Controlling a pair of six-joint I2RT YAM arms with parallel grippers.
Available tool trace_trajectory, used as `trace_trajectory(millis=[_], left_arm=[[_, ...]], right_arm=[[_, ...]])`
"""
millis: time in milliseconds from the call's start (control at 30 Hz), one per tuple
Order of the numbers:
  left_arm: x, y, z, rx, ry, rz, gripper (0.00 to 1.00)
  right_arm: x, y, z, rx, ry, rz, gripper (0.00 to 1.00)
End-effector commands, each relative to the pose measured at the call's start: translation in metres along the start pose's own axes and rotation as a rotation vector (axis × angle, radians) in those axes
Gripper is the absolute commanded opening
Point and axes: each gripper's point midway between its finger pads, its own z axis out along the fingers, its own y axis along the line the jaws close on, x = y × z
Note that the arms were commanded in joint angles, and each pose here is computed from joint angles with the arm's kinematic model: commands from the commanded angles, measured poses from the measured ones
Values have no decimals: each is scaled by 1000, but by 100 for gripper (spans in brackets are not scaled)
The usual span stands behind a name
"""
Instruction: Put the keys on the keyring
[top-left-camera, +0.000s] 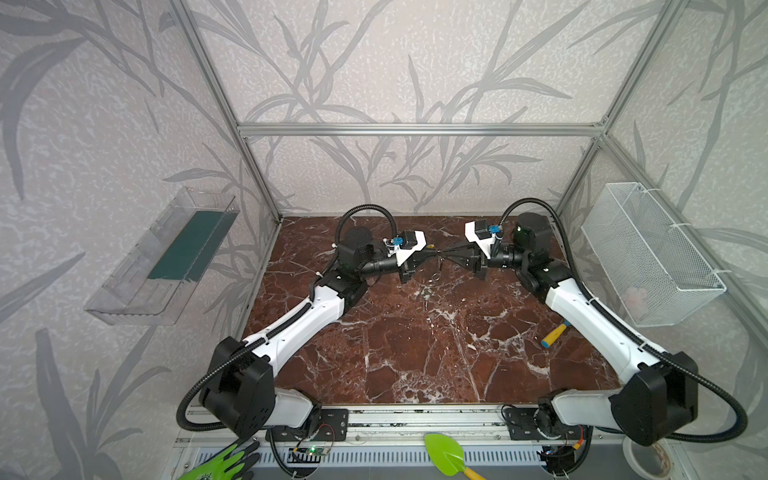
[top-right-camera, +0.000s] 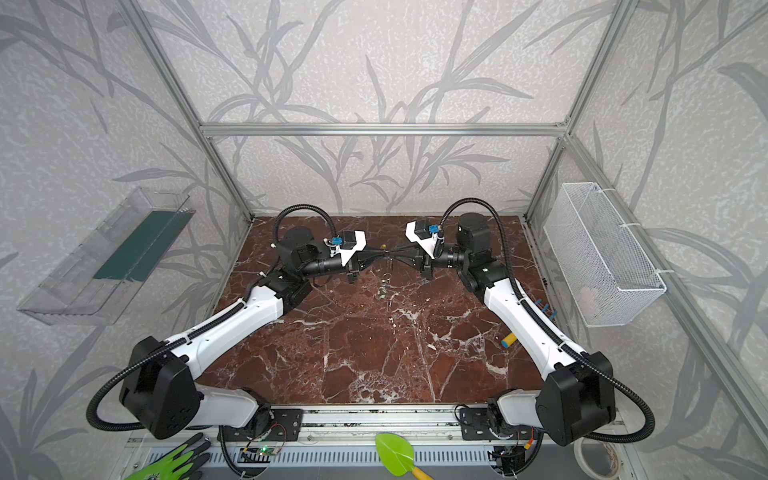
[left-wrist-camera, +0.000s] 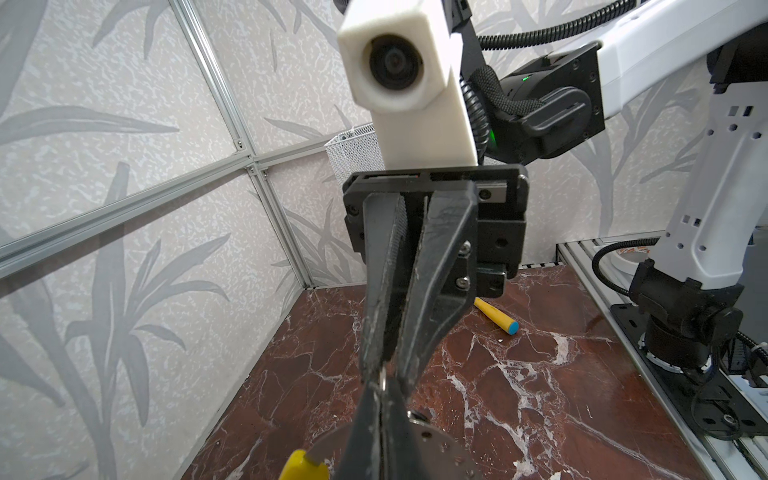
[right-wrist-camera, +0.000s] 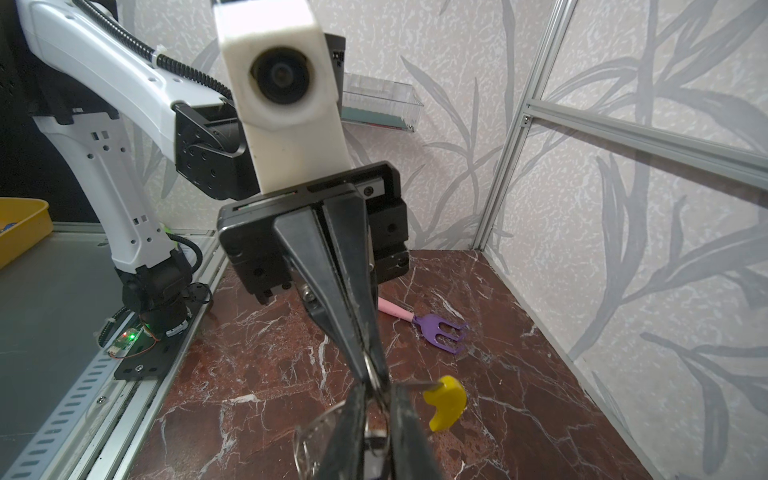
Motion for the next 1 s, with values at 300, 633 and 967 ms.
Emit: trace_trajectory(millis=[300,633,967], left_arm=[[-16,1,-1,23,13,68,0],[13,2,-8,6,229,134,32],[19,-14,-5,99,396,221,31]], right_arm=[[-5,5,-1,-31,30,-18,0],[8,9,-6,-13,134,38,0],[36,17,0,-20,330,85,0]])
